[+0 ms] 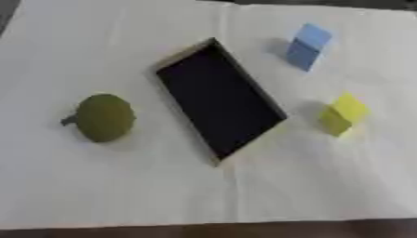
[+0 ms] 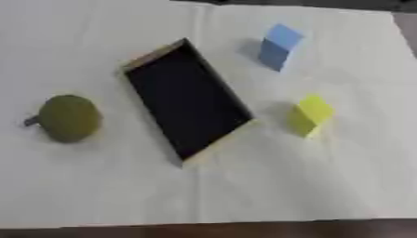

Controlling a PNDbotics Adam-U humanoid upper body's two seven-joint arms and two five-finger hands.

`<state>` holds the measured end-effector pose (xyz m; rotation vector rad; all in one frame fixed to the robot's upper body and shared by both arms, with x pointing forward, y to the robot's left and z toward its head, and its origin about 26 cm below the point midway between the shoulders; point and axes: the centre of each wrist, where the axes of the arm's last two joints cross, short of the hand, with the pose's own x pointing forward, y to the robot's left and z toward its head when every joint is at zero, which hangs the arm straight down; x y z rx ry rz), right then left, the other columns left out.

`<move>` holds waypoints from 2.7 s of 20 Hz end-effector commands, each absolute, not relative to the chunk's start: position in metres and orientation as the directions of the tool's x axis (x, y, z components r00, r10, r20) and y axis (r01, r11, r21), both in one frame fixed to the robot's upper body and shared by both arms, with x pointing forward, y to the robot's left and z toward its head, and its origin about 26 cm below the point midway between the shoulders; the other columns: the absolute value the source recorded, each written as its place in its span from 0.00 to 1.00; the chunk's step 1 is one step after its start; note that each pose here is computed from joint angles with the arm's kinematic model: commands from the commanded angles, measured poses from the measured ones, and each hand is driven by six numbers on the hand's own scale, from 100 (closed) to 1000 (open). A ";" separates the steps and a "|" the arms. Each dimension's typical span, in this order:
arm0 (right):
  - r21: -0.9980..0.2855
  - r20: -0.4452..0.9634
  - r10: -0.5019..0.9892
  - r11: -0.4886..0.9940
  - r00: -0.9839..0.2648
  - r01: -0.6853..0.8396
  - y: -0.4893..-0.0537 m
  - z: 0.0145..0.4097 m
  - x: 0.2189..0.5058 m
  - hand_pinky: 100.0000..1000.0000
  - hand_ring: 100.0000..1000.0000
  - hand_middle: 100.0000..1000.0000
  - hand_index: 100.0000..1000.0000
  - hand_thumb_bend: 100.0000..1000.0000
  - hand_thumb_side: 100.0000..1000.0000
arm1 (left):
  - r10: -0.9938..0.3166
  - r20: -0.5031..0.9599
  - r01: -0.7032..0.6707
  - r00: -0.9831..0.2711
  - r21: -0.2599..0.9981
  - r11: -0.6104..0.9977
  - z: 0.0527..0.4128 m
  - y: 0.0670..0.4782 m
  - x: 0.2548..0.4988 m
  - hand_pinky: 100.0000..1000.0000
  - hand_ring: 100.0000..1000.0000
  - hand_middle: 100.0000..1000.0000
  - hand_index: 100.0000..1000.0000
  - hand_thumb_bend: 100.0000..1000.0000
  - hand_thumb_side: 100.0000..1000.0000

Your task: Pick up objects on the table and place them in the box.

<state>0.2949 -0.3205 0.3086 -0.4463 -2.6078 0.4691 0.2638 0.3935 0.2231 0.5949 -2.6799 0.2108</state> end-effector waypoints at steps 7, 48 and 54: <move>-0.795 -0.009 0.691 0.434 -0.723 0.424 -0.333 0.349 0.275 0.87 0.82 0.73 0.84 0.00 0.03 | -0.402 0.372 -0.441 -0.837 -0.021 0.897 0.232 0.396 0.259 0.83 0.67 0.57 0.82 0.00 0.57; -0.925 -0.305 0.641 -0.375 -0.704 0.060 -0.323 0.321 0.281 0.94 0.93 0.85 0.92 0.24 0.21 | -0.367 0.377 -0.404 -0.850 -0.019 0.915 0.233 0.391 0.262 0.83 0.67 0.57 0.81 0.00 0.57; -0.923 -0.317 0.670 -0.381 -0.671 0.055 -0.328 0.320 0.289 0.94 0.93 0.86 0.94 0.26 0.21 | -0.360 0.378 -0.396 -0.853 -0.019 0.918 0.233 0.391 0.262 0.83 0.68 0.57 0.81 0.00 0.56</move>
